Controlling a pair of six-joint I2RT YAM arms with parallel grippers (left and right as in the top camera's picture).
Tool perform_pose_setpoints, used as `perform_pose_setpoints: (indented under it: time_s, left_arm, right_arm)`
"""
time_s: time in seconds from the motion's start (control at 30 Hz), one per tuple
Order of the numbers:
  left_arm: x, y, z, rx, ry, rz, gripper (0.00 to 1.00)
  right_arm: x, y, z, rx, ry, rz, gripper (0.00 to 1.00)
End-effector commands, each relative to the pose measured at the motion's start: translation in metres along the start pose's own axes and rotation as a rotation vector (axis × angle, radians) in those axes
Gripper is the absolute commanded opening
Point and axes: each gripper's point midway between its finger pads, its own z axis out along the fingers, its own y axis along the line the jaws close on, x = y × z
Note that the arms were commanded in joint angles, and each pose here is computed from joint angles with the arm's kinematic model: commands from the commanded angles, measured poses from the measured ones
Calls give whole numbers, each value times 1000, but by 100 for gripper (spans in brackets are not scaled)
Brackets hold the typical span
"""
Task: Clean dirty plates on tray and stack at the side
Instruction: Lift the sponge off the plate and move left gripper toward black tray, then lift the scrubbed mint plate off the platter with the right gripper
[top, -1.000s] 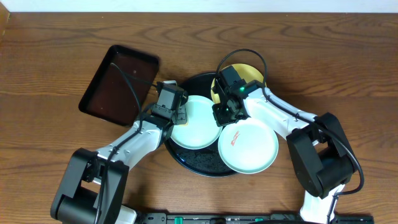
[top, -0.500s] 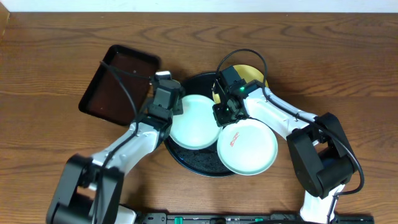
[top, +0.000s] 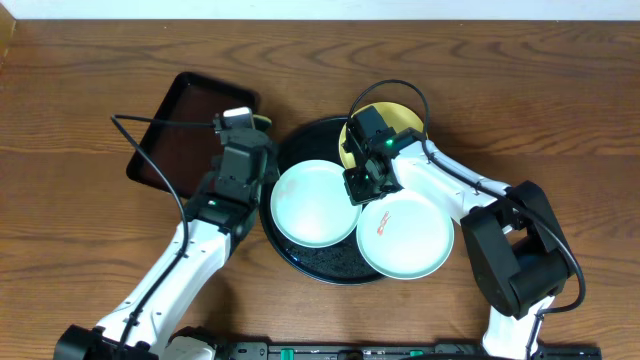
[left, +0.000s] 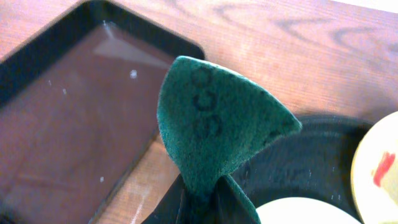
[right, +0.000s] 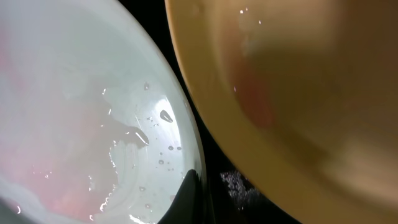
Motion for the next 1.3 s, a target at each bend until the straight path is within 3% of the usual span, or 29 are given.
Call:
perform_pose_setpoints:
  time_s: [0.0, 0.2, 0.4, 1.27]
  left_arm:
    - [1, 5, -1, 63, 43, -53, 8]
    - [-8, 55, -4, -6, 55, -158, 7]
    - [-2, 88, -3, -61, 93, -227, 8]
    - [7, 94, -4, -69, 133, -244, 8]
  right_arm:
    - [-11, 2, -11, 32, -28, -57, 1]
    - [-34, 15, -47, 53, -109, -114, 1]
    - [-58, 6, -86, 259, -205, -173, 1]
    - [-81, 88, -212, 912, -566, -506, 1]
